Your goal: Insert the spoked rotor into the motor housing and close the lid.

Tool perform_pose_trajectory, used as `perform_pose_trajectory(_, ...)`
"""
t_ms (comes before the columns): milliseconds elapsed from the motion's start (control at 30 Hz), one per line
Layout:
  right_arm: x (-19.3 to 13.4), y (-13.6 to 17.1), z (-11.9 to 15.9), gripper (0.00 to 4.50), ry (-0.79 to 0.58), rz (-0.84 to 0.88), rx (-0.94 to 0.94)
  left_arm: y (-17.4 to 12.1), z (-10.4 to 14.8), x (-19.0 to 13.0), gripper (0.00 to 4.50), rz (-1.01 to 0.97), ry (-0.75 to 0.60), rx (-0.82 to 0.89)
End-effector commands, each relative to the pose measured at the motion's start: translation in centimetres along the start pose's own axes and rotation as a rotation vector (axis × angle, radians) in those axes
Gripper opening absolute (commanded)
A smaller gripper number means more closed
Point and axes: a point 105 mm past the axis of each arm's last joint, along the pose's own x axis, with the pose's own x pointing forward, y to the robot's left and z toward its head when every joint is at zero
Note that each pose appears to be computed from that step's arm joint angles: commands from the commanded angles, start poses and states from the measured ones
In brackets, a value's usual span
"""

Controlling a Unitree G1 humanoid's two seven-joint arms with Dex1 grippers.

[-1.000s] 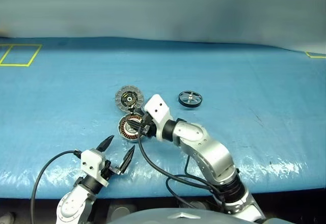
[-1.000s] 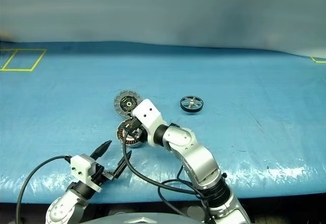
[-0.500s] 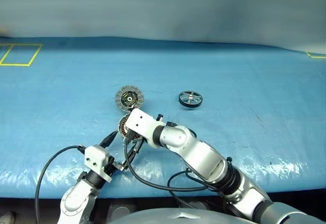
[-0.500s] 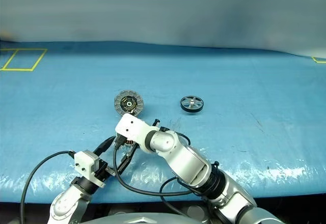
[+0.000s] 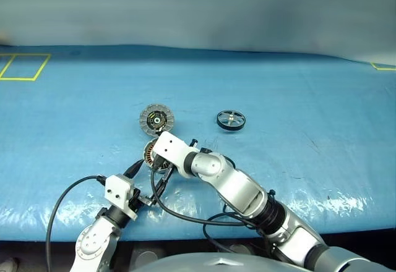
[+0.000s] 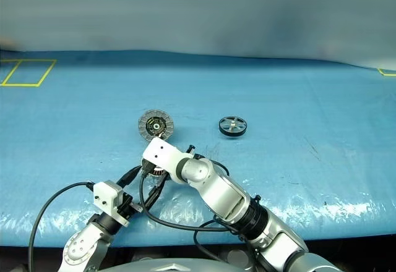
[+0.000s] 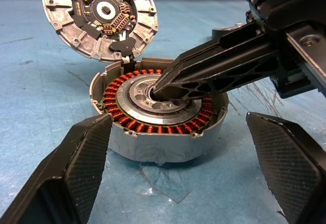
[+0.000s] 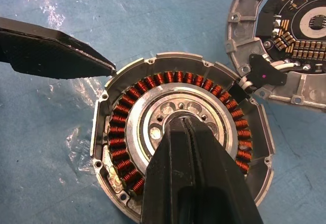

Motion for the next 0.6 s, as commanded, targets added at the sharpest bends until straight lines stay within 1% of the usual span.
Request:
perform_pose_trajectory(33,-0.3,-1.0,0.3,0.03,-0.017,-0.034,0.008,-0.5,0.7,0.1,4.50,-0.017,-0.018,0.003)
perform_pose_trajectory(267,-0.3,-1.2,-0.3,0.03,0.005,-0.042,0.014,-0.7,0.5,0.1,4.50,-0.020,-0.015,-0.004)
perform_pose_trajectory(600,-0.2,-1.5,-0.9,0.03,0.046,-0.072,0.069,-0.5,-0.2,0.1,4.50,-0.021,-0.007,-0.010)
